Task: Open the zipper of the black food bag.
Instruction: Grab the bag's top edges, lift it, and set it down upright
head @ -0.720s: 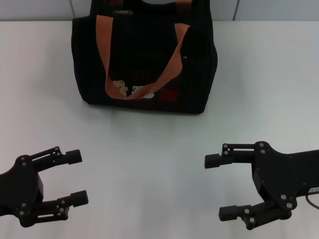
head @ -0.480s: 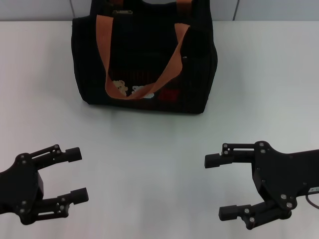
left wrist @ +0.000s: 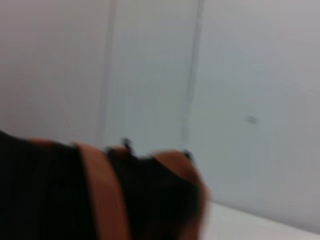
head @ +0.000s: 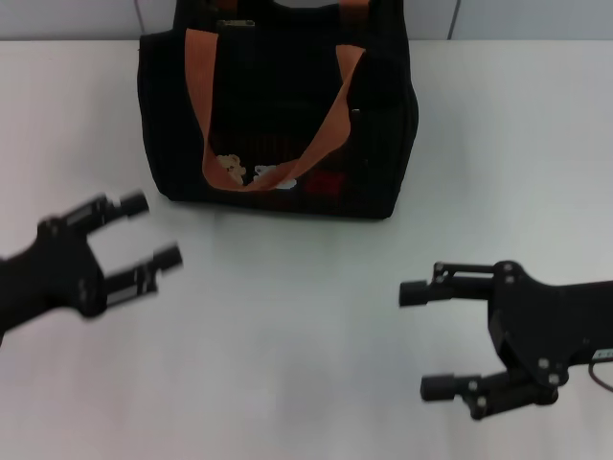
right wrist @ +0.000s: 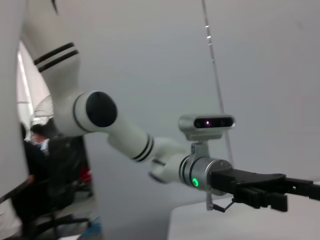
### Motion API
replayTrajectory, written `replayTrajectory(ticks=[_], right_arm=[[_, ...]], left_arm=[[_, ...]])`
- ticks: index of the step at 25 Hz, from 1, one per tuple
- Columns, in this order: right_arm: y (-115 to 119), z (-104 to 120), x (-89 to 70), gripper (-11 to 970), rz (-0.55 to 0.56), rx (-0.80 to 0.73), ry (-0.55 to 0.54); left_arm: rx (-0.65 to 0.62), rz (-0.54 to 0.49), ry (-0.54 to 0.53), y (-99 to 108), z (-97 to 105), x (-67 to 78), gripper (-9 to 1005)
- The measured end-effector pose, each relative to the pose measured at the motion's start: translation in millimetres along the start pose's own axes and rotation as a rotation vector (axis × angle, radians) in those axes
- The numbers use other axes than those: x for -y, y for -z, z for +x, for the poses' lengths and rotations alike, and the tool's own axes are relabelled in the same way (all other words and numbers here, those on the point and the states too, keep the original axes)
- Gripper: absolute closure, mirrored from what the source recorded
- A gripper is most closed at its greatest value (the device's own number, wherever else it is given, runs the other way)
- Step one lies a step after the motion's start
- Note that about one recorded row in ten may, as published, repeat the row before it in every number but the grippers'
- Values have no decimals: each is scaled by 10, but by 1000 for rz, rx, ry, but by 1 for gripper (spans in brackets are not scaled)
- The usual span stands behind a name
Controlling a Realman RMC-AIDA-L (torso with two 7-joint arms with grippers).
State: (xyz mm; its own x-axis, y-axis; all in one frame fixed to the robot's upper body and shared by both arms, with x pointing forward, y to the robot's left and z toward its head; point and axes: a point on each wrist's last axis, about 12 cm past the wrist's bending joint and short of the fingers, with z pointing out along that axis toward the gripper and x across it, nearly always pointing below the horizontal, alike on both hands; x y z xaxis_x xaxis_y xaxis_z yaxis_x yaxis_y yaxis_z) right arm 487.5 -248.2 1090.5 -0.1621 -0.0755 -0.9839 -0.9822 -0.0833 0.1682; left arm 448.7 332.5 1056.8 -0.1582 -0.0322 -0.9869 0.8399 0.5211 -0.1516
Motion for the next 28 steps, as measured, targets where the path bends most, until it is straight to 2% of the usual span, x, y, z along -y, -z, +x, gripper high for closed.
replayTrajectory(ticks=[5,11,17,19,24,28], right_arm=[[141,46,-40,124,102,48,-13],[215,119,-116,125,153,69,-31],[215,160,-144,127,167,71,-40],[213,163,-146,127,168,71,-40],[214,166,-142,128,173,69,-40],[215,173,-133,129,181,64,-41]], left_arm=[[103,-149,-47,-282,-7,-184,180],[118,-309,-80,-601,-11,-422,184],[123,-354,-92,-705,-17,-478,188],[96,-380,-114,-864,-11,-528,189],[86,-382,-151,-928,21,-498,192],[89,-388,-157,-920,37,-482,275]])
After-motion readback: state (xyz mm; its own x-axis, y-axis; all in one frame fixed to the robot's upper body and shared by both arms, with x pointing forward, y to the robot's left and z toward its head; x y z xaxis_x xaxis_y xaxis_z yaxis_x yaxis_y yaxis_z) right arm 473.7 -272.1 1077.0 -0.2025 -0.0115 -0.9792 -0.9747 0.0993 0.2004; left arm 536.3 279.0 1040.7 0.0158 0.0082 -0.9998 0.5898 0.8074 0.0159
